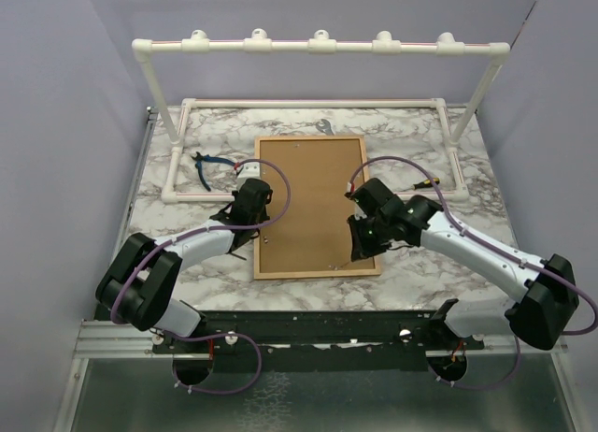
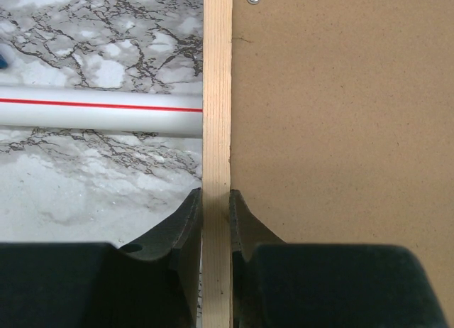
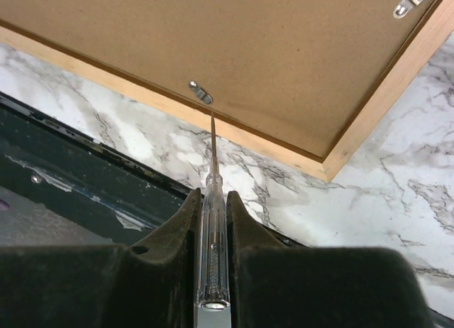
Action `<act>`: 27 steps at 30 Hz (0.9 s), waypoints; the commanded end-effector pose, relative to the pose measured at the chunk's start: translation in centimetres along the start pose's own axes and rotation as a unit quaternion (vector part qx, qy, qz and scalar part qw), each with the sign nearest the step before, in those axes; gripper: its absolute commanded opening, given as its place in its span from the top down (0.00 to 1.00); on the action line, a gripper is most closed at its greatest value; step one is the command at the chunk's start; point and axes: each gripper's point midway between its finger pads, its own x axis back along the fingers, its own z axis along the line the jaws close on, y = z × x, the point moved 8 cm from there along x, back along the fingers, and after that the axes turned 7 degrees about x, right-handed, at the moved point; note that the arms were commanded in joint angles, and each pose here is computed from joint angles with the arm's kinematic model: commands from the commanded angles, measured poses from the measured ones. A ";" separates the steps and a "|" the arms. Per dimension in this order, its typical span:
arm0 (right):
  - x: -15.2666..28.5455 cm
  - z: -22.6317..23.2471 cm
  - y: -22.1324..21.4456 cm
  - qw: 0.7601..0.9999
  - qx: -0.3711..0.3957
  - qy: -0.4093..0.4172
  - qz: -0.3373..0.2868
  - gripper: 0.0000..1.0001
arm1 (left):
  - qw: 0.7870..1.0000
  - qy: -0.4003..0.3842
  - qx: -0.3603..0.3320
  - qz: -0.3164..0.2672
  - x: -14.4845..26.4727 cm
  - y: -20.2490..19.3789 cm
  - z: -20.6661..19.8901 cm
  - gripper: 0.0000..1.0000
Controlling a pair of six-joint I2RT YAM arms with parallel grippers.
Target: Take the photo out of the frame
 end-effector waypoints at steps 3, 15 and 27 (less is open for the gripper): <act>2.4 -0.5 2.8 0.990 -0.029 -0.052 -0.125 0.99 | 0.998 0.001 0.033 -0.050 0.0 2.2 -0.6 1.00; 4.9 -5.3 3.8 0.901 -0.172 -0.252 -0.310 0.99 | 0.997 0.016 0.058 -0.040 0.5 1.5 0.0 1.00; 4.9 -8.6 2.7 0.850 -0.218 -0.380 -0.293 0.99 | 0.998 0.019 0.054 -0.019 0.5 1.3 0.2 0.99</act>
